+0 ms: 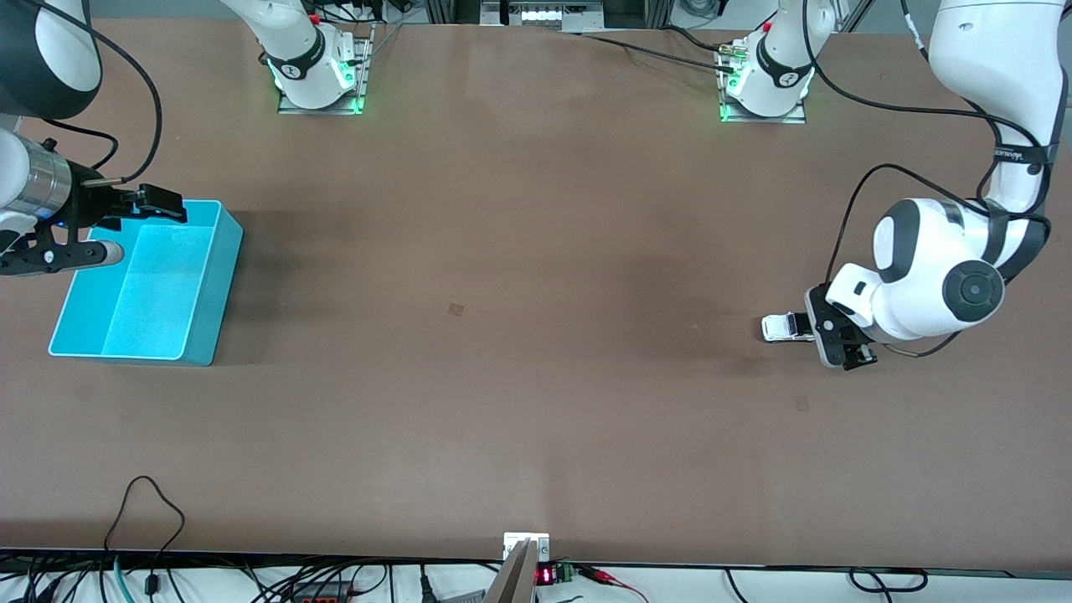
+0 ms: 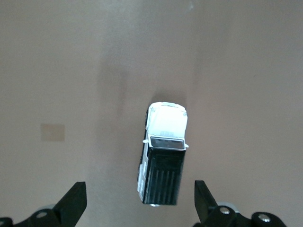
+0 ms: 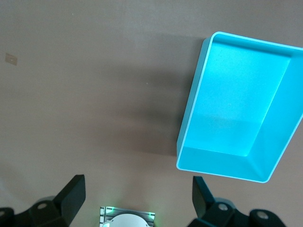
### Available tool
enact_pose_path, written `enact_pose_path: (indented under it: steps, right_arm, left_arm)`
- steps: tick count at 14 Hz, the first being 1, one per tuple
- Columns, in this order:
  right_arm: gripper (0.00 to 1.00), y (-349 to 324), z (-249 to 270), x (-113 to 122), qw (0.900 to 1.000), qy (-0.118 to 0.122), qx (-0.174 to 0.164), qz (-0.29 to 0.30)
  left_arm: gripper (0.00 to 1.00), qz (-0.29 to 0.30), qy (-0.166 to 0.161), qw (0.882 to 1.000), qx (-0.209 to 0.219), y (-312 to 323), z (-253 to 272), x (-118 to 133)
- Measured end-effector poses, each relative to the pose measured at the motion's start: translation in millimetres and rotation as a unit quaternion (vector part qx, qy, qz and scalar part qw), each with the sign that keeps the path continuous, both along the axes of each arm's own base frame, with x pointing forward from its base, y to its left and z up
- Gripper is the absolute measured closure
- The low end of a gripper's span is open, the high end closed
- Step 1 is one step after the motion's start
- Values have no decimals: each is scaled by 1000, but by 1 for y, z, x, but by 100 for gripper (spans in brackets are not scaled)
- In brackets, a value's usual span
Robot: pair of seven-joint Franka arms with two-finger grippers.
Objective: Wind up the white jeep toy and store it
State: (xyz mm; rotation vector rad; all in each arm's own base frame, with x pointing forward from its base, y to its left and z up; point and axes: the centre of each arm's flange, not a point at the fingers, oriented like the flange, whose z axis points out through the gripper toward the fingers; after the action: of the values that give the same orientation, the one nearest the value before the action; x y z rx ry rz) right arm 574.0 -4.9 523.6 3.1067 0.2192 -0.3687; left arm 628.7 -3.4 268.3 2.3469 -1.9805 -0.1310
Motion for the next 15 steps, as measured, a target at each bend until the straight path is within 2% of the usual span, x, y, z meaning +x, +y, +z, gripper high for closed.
enact_pose_path:
  steps: [6,11,15]
  right_arm:
    - [0,7,-2,0,1000,2,0,6]
    - [0,11,-3,1,1000,2,0,10]
    - [0,13,-3,1,1000,3,0,11]
  left_arm:
    - [0,-37,4,999,-6,4,-29,-19]
    - [0,-54,-22,998,-8,6,-48,-30]
    - [0,-60,-12,998,-9,6,-57,-39]
